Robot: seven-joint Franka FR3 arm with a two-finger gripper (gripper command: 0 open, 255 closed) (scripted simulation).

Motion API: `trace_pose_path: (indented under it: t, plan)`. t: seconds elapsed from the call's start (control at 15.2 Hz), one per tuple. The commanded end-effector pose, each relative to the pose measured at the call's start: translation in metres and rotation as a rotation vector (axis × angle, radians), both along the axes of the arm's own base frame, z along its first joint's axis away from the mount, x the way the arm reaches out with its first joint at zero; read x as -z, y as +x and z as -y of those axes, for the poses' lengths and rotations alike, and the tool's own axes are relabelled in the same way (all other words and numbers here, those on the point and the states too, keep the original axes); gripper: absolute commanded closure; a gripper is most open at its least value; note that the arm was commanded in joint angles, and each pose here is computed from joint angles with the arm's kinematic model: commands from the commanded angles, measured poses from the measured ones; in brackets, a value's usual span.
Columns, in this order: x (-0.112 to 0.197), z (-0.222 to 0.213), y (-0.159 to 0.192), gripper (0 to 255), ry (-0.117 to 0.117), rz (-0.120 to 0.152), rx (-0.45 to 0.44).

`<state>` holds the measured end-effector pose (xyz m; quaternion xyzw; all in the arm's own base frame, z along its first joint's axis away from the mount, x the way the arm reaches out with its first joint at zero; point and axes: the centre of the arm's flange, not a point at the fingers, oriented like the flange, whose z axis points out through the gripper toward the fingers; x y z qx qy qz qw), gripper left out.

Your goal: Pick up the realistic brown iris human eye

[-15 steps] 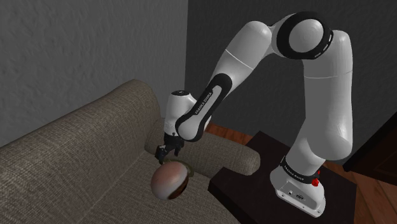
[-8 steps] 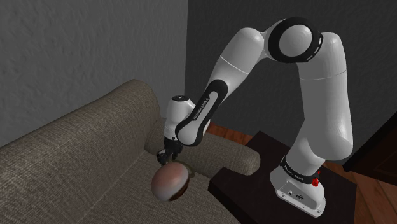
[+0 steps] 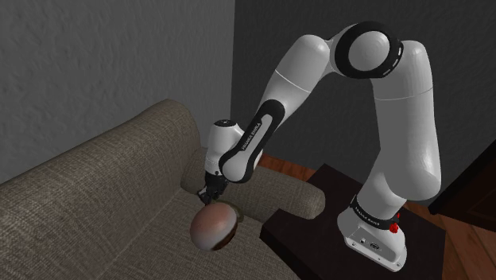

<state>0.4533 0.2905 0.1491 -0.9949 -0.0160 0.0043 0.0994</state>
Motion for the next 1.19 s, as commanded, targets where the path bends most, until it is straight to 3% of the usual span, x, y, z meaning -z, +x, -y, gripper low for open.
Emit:
trace_pose_path:
  t: [0.0,1.12]
  plan:
    - [0.0,0.0,0.0,255,0.0,-0.001,0.0]
    - [-0.08,0.0,0.0,255,0.0,-0.001,-0.001]
